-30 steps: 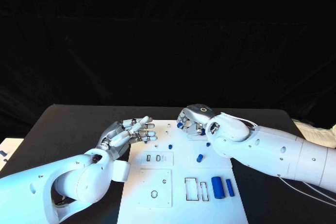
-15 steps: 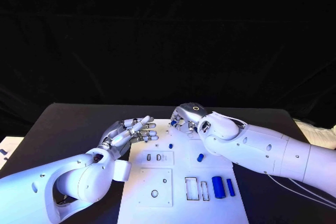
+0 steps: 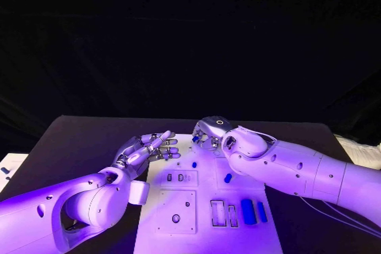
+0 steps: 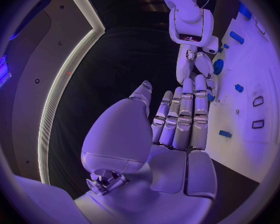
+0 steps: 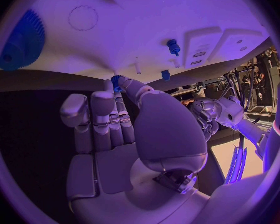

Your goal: Assemble the parts on the task board

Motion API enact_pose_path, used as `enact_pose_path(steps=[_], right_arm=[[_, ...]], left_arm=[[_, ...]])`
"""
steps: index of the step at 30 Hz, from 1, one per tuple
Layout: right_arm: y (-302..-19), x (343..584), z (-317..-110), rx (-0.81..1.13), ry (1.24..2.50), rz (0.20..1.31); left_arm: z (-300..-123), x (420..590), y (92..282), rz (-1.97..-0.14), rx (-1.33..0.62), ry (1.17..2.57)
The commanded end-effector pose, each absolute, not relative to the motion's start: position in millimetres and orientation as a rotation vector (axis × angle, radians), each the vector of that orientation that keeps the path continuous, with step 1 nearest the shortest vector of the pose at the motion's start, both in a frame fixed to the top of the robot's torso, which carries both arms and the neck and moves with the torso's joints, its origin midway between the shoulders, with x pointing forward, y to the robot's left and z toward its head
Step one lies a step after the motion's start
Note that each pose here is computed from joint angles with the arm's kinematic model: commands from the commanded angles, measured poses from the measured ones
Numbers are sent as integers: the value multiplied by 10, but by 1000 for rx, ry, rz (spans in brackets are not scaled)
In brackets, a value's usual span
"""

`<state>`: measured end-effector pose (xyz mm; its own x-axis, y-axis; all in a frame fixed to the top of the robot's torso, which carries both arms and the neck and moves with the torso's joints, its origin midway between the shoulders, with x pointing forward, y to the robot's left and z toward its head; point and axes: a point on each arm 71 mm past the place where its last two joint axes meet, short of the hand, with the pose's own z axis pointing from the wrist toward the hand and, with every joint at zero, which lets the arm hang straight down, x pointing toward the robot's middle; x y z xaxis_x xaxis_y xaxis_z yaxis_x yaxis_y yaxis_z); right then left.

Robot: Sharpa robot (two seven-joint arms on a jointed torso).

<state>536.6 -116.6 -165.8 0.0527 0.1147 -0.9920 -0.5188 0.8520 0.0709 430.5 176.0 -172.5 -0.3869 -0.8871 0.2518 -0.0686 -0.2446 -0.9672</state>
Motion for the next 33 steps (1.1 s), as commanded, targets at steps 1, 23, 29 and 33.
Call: enact_pose_path(steps=[1,23,29,33], right_arm=[[-1160,5382,-1677,-347,1470,471],[-1061,5435,-1724,-341,1516,449],[-1071,5440,-1713,-330,1502,453],[-1092,5416,-1688,-322,1481,468]], left_arm=[[-1707,4301,1740,-1730,-1185,1384],[-1711,4308,1739,-1729,-1186,1385],[-1711,4307,1744,-1728,-1187,1386],[-1712,4307,1748,-1727,-1187,1386]])
